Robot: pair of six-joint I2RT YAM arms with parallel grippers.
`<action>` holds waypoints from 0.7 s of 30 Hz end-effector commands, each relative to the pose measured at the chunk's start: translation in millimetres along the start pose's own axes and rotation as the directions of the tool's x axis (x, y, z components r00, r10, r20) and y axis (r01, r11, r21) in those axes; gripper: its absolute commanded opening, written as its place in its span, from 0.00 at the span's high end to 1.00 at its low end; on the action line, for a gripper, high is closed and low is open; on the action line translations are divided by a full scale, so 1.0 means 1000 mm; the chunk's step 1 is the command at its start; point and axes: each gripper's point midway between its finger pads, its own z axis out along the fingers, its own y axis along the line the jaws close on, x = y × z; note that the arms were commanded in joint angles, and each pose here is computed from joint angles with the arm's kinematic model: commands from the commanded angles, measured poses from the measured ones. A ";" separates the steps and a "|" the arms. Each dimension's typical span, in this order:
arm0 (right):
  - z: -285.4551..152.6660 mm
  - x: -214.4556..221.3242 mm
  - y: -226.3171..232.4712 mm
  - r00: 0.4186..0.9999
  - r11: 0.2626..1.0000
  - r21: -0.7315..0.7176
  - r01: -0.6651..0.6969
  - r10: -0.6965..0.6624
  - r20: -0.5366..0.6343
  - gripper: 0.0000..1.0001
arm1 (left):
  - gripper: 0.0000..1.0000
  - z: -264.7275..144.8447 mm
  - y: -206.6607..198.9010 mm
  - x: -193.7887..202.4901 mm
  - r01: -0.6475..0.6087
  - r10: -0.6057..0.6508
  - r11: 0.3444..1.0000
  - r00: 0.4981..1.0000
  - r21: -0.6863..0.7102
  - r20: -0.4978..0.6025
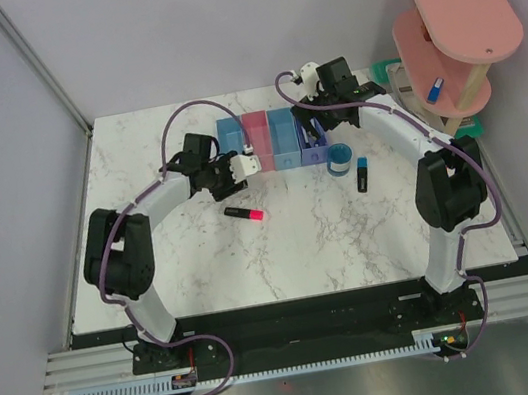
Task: Sort the stationery into containers
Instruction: Pick up the stationery from the center of the board.
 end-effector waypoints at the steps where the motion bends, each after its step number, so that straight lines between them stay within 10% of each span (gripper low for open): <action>1: -0.028 -0.035 -0.008 0.995 1.000 0.017 0.000 -0.002 0.099 0.02 | 0.41 -0.001 0.017 -0.007 -0.061 0.061 0.998 0.998 -0.029 0.010; 21: -0.033 -0.035 -0.002 0.994 1.000 -0.007 -0.011 0.012 0.107 0.02 | 0.43 0.015 0.008 0.007 -0.041 0.041 0.999 0.999 0.014 -0.016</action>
